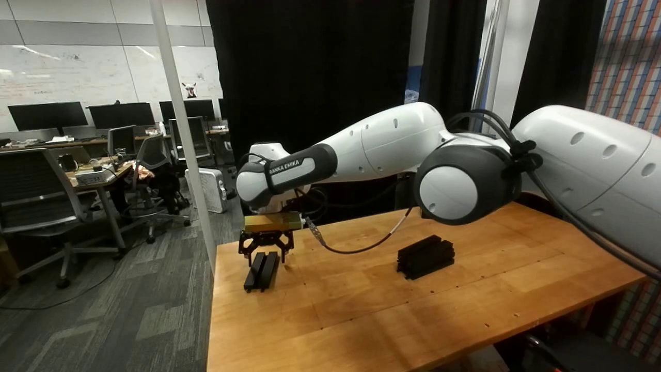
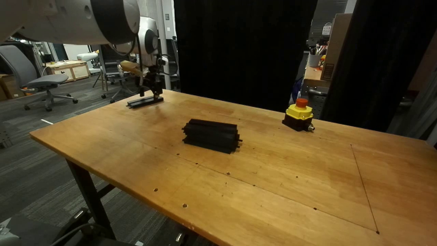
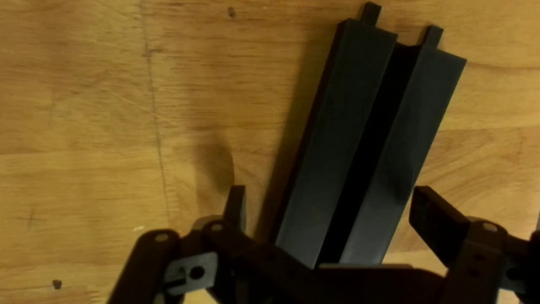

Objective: Stack the black objects on the table

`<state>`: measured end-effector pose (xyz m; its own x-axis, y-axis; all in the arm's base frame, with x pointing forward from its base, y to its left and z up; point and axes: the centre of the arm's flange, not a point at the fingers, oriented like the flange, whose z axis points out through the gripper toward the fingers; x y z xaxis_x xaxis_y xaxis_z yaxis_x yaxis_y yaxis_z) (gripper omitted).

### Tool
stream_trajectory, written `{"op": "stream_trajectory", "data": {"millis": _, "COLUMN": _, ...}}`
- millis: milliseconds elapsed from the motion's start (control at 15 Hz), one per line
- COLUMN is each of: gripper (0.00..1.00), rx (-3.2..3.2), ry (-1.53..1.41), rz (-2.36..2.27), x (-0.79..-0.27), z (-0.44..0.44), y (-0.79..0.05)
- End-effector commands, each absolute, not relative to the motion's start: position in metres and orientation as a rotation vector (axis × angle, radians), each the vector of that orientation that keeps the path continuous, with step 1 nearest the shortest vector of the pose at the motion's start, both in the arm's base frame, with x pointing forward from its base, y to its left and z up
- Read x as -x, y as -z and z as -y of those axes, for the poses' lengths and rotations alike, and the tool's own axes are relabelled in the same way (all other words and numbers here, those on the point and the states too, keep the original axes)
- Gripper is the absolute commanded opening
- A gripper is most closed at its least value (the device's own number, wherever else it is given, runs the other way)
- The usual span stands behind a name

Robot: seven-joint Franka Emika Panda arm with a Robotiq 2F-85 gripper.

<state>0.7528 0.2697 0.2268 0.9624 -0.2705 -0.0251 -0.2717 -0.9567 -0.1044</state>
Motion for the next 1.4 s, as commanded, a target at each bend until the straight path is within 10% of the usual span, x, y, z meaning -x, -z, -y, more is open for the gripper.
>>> {"op": "stream_trajectory", "data": {"millis": 0, "gripper": 1.00, "rx": 3.009, "ry": 0.028, "rz": -0.501, "x": -0.785, "z": -0.283, "y": -0.225}}
{"op": "stream_trajectory", "data": {"millis": 733, "gripper": 1.00, "rx": 3.027, "ry": 0.023, "rz": -0.523, "x": -0.786, "z": -0.298, "y": -0.219}}
{"op": "stream_trajectory", "data": {"millis": 1067, "gripper": 0.50, "rx": 3.126, "ry": 0.018, "rz": -0.472, "x": -0.781, "z": -0.295, "y": -0.222}}
{"op": "stream_trajectory", "data": {"millis": 1333, "gripper": 0.45, "rx": 3.164, "ry": -0.008, "rz": -0.480, "x": -0.781, "z": -0.284, "y": -0.226}}
